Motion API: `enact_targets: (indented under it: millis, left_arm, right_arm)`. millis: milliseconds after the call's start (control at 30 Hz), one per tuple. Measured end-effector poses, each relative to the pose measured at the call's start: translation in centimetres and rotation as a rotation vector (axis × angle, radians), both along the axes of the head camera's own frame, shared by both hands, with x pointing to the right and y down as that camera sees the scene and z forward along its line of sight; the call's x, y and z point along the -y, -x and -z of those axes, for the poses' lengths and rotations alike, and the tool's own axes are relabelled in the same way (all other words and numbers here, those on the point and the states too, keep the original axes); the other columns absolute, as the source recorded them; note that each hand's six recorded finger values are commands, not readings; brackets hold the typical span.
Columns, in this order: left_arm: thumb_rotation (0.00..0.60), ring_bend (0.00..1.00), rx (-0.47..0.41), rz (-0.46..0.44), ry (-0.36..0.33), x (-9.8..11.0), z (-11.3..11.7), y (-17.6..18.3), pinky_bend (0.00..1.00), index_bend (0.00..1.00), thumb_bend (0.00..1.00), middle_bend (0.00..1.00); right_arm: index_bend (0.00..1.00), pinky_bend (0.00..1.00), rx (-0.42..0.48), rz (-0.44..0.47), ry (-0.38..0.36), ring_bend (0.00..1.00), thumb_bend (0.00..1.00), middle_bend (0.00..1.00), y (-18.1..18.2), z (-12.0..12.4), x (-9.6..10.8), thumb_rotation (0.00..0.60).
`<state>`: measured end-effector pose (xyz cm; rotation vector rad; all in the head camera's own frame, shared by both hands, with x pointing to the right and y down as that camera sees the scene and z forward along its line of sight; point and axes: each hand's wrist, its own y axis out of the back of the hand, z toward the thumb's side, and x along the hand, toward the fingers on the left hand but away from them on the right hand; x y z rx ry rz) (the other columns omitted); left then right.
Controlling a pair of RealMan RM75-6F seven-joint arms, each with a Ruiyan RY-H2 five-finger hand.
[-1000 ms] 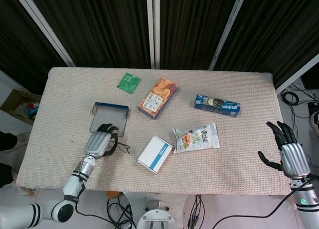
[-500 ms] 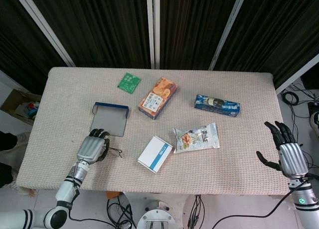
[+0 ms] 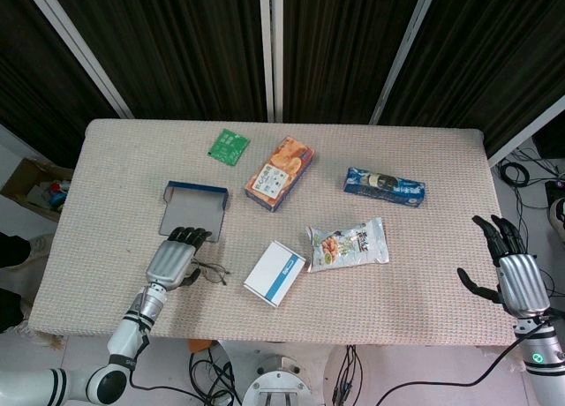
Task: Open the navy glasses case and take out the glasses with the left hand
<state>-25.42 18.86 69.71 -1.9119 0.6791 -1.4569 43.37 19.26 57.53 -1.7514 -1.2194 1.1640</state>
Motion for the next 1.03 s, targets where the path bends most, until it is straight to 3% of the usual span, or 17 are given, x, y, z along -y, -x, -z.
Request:
enact_targets:
  millis: [233, 400, 533, 733, 900, 1033]
  left_arm:
    - [0.600, 0.09, -0.008, 0.140, -0.126, 2.9, 2.6, 3.7, 0.12, 0.13, 0.27, 0.12]
    - [0.600, 0.09, 0.031, 0.288, -0.252, 5.6, 4.5, 10.0, 0.12, 0.14, 0.25, 0.13]
    - [0.600, 0.09, 0.053, 0.347, -0.293, 6.0, 5.7, 14.8, 0.12, 0.15, 0.25, 0.13]
    - [0.600, 0.09, 0.054, 0.371, -0.298, 3.1, 8.2, 19.9, 0.12, 0.16, 0.25, 0.13]
    - [0.600, 0.09, 0.067, 0.331, -0.353, 0.4, 10.4, 20.2, 0.12, 0.16, 0.25, 0.13]
    - [0.600, 0.10, 0.066, 0.289, -0.356, -1.9, 11.4, 19.3, 0.12, 0.18, 0.25, 0.13]
  right_arm:
    - [0.02, 0.05, -0.029, -0.006, 0.013, 0.00, 0.22, 0.15, -0.9, 0.4, 0.2, 0.600]
    - [0.03, 0.05, -0.091, -0.041, 0.037, 0.00, 0.24, 0.14, -2.6, 0.9, 0.6, 0.600]
    - [0.03, 0.05, -0.120, -0.080, 0.037, 0.00, 0.27, 0.13, -3.9, 1.4, 1.0, 0.600]
    - [0.03, 0.05, -0.145, -0.092, 0.027, 0.00, 0.28, 0.13, -4.2, 1.3, 0.8, 0.600]
    - [0.03, 0.05, -0.153, -0.080, 0.030, 0.00, 0.28, 0.13, -3.6, 0.9, 0.0, 0.600]
    - [0.03, 0.05, -0.150, -0.066, 0.026, 0.00, 0.28, 0.13, -3.0, 0.8, -0.5, 0.600]
